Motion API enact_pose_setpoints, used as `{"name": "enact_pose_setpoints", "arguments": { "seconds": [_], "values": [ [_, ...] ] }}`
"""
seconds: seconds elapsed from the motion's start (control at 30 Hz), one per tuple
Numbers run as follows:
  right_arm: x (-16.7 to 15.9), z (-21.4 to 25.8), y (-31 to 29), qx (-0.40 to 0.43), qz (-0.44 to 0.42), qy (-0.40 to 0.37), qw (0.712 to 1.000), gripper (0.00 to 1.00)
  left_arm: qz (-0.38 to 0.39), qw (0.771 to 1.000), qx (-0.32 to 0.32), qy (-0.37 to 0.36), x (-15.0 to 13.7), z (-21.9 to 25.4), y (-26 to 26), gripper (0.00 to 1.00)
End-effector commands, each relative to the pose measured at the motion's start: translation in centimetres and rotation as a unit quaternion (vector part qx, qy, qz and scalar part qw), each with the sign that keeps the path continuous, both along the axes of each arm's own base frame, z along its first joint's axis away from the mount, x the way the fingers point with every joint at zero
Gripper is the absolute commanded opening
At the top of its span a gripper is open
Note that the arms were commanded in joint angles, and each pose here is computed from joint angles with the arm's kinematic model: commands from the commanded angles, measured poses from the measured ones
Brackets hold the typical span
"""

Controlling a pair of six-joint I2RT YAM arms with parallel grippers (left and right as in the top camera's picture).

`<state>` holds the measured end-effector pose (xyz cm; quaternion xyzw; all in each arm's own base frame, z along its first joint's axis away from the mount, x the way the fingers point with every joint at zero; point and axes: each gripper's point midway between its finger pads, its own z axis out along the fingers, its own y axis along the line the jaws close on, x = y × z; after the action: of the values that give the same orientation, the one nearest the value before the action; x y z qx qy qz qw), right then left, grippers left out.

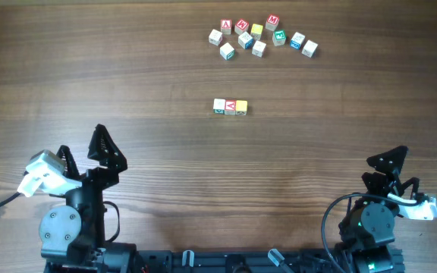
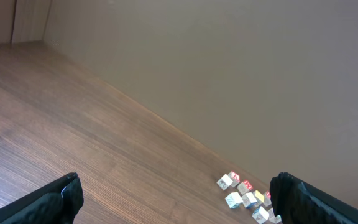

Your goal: Form a horizontal line

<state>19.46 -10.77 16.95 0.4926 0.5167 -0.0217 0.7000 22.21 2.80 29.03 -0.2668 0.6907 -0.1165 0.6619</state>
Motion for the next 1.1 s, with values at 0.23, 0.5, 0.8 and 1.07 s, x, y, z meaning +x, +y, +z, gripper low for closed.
{"name": "enact_pose_setpoints", "arguments": {
  "seconds": [0.23,0.5,0.8,1.07],
  "values": [
    [-0.2,0.1,-0.1,0.003,-0.006,-0.006,1.000,1.00,-0.005,1.000,-0.002,0.004,-0.1,-0.3,-0.1,1.00],
    [-0.2,0.1,-0.1,0.003,-0.006,-0.006,1.000,1.00,-0.003,1.000,-0.001,0.005,-0.2,-0.4,-0.1,1.00],
    [-0.2,0.1,-0.1,0.003,-0.006,-0.006,1.000,1.00,0.002,1.000,-0.004,-0.024,1.1,-3.5,0.1,1.00],
    [-0.2,0.1,-0.1,0.003,-0.006,-0.006,1.000,1.00,0.033,0.998,-0.004,-0.047,1.0,-8.9,1.5,1.00]
  ]
}}
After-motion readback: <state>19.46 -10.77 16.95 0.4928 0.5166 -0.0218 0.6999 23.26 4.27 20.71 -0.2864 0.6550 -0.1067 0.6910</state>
